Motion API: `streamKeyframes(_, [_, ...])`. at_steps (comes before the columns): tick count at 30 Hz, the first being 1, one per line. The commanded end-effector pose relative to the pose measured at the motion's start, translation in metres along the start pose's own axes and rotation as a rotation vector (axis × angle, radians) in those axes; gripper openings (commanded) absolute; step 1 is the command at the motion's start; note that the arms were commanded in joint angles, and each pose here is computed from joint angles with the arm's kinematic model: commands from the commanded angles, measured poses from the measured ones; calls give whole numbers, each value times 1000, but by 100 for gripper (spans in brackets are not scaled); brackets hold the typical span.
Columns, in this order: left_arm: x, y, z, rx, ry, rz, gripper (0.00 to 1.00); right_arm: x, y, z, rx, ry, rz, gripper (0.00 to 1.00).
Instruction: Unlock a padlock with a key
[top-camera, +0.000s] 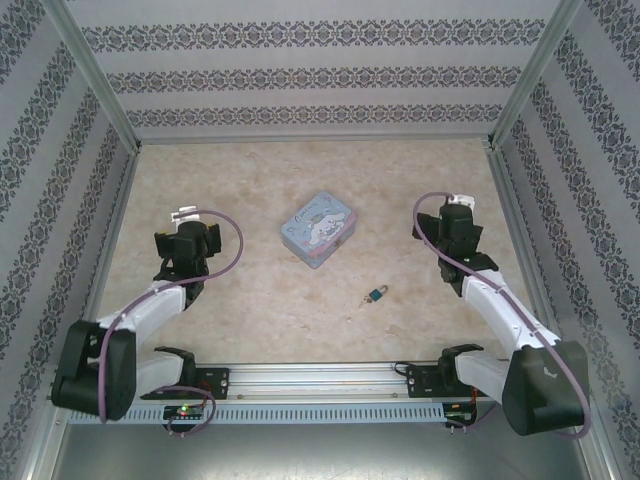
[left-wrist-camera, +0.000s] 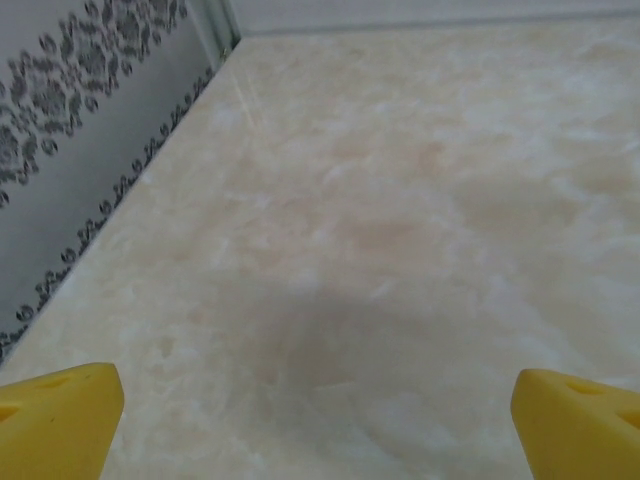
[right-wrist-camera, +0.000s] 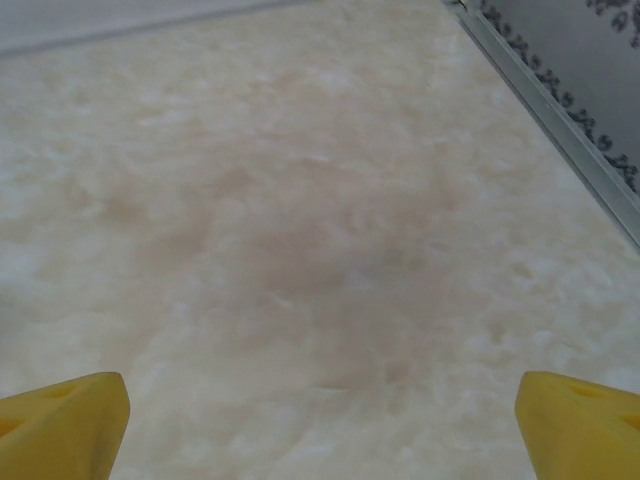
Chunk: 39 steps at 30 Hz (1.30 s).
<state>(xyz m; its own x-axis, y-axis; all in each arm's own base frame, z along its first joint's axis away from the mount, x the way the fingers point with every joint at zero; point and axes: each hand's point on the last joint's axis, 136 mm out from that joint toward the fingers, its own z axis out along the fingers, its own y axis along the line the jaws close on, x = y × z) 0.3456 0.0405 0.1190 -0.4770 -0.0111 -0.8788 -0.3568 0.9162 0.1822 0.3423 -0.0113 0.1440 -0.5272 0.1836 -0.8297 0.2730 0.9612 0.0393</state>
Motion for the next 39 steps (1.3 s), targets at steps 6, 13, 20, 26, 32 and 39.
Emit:
streamKeyframes(6, [-13, -19, 26, 107, -139, -36, 99, -2, -12, 31, 6, -219, -83, 98])
streamKeyframes(13, [2, -40, 46, 238, -106, -37, 100, 3, 5, 54, -123, -307, -71, 98])
streamKeyframes(20, [7, -44, 50, 281, -95, -38, 100, 5, 28, 65, -286, -259, -112, 98])
streamKeyframes(26, [8, -43, 50, 285, -91, -42, 100, 5, 27, 63, -257, -264, -122, 98])
streamKeyframes(32, [7, -43, 50, 285, -95, -41, 100, 5, 28, 63, -250, -263, -132, 98])
streamKeyframes(39, [7, -43, 49, 286, -99, -39, 100, 6, 28, 64, -250, -259, -133, 98])
